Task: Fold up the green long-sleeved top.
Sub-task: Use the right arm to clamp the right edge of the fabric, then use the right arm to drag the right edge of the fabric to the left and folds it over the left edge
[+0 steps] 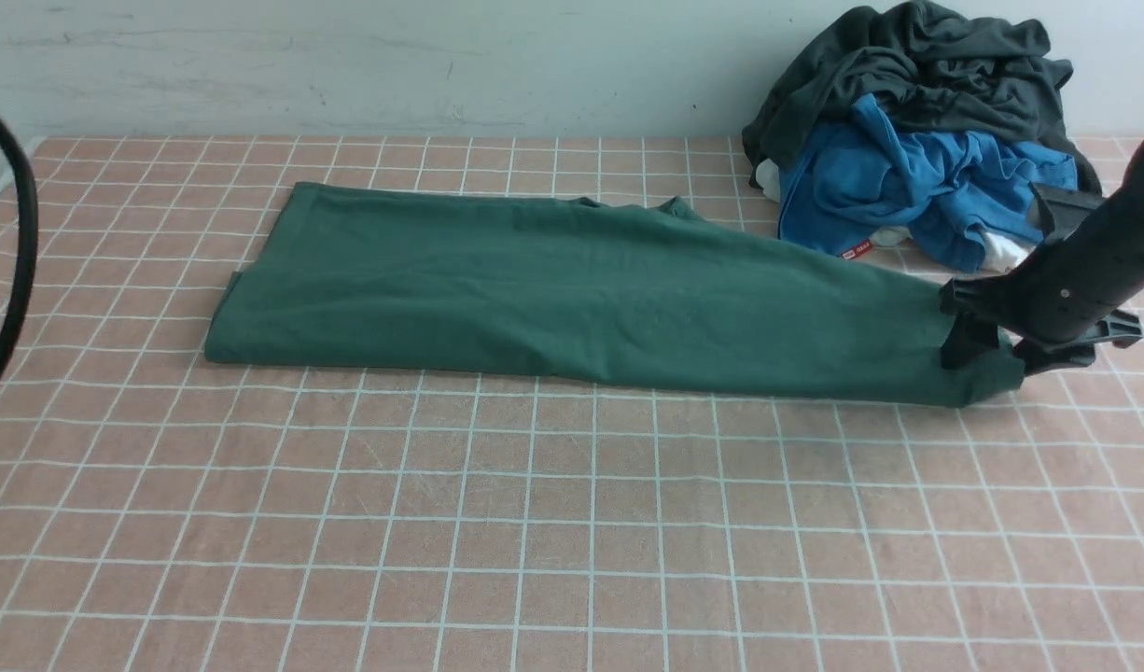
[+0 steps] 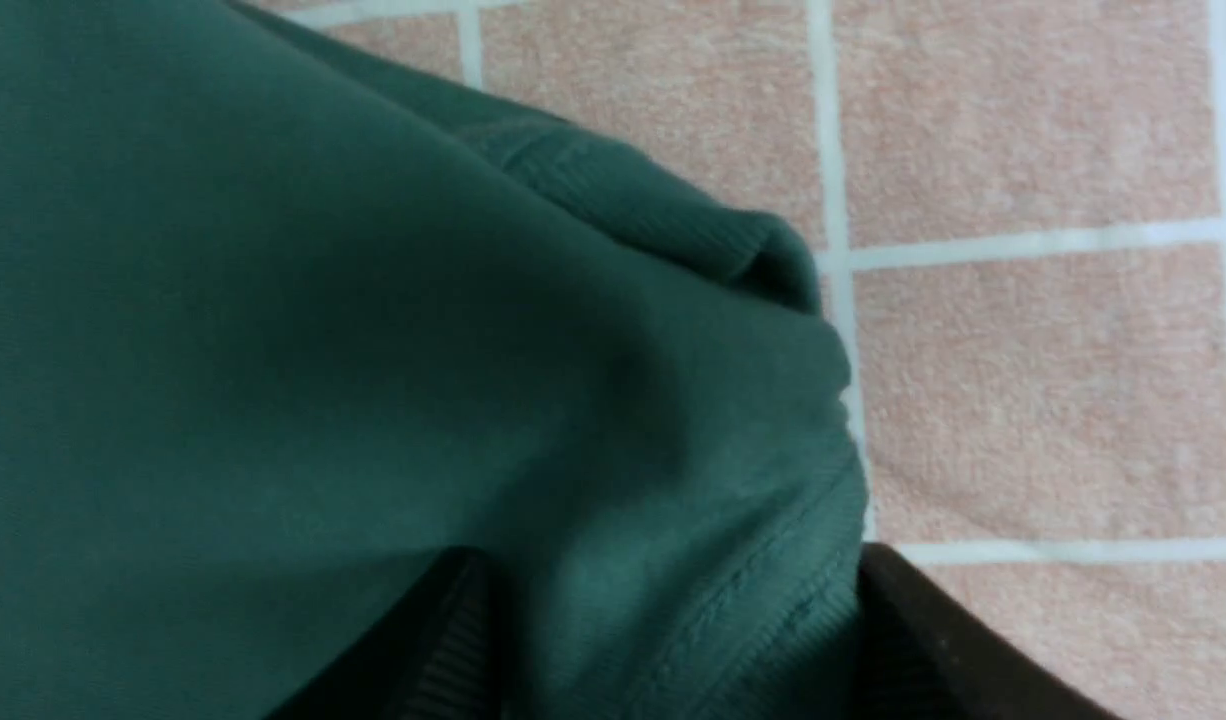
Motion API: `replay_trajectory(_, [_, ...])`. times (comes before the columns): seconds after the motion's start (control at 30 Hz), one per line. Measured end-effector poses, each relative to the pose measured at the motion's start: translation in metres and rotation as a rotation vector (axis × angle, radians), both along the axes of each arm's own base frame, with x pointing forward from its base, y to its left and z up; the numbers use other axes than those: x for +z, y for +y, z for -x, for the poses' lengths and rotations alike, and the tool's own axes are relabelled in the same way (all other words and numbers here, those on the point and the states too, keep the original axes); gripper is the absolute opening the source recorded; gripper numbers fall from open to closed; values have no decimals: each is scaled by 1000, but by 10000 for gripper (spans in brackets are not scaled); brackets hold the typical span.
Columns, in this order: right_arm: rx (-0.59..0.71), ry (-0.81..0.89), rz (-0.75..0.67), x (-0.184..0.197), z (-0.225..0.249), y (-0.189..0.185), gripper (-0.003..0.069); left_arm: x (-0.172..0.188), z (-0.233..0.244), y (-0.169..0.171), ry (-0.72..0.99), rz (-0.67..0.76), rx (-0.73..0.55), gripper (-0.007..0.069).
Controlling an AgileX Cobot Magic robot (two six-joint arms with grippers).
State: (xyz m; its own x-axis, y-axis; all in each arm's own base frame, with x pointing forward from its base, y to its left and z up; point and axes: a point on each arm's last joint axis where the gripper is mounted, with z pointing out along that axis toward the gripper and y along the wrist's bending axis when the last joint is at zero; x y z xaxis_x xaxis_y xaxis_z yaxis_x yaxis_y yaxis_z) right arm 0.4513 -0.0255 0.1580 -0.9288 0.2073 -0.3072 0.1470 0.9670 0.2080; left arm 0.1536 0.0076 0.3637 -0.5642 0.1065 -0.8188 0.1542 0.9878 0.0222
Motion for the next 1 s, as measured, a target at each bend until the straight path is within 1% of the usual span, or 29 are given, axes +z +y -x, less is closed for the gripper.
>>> replay_trajectory(0.13, [10, -22, -1, 2, -2, 1, 209, -9, 8, 0, 8, -24, 8, -3])
replay_trajectory(0.17, [13, -22, 1, 1, -2, 1, 198, -10, 8, 0, 10, -24, 9, -3])
replay_trajectory(0.2, [48, -16, 12, 3, -2, 1, 116, -11, 8, 1, 16, -26, 16, -3])
replay_trajectory(0.23, [65, -15, 22, 5, -2, 0, 87, -12, 8, 1, 22, -26, 21, -3])
replay_trajectory(0.27, [110, -2, 49, 12, -1, -1, 44, -13, 6, 2, 30, -26, 26, -3])
replay_trajectory(0.33, [144, -1, 86, 22, 0, -4, 34, -13, 5, 3, 36, -23, 29, -3])
replay_trajectory(0.4, [178, 4, 168, 52, 6, -16, 34, -15, 4, 3, 46, -20, 30, -3])
replay_trajectory(0.43, [179, -4, 210, 67, 9, -24, 34, -15, 3, 3, 49, -19, 30, -3])
replay_trajectory(0.47, [172, -26, 276, 91, 13, -37, 34, -16, 2, 3, 54, -15, 32, -3])
replay_trajectory(0.53, [156, -65, 355, 119, 19, -51, 34, -17, 0, 4, 59, -11, 34, -3])
replay_trajectory(0.57, [151, -72, 363, 124, 20, -53, 34, -17, -1, 4, 59, -9, 34, -3])
replay_trajectory(0.6, [133, -123, 413, 152, 25, -59, 34, -17, -4, 4, 52, 0, 37, -3])
replay_trajectory(0.67, [122, -191, 424, 178, 29, -56, 34, -18, -8, 3, 41, 14, 35, -3])
replay_trajectory(0.73, [140, -267, 385, 199, 28, -38, 34, -20, -15, 1, 36, 29, 25, -3])
replay_trajectory(0.8, [164, -301, 354, 206, 26, -24, 34, -21, -18, 0, 41, 40, 18, -3])
replay_trajectory(0.83, [220, -353, 292, 214, 23, 8, 34, -26, -25, -2, 63, 57, 6, -3])
replay_trajectory(0.93, [367, -417, 193, 211, 18, 82, 34, -34, -34, -5, 115, 77, -14, -3])
replay_trajectory(0.97, [377, -420, 183, 211, 18, 88, 34, -35, -34, -5, 119, 77, -16, -3])
replay_trajectory(1.0, [437, -447, 149, 206, 17, 120, 34, -39, -37, -6, 146, 89, -21, -3])
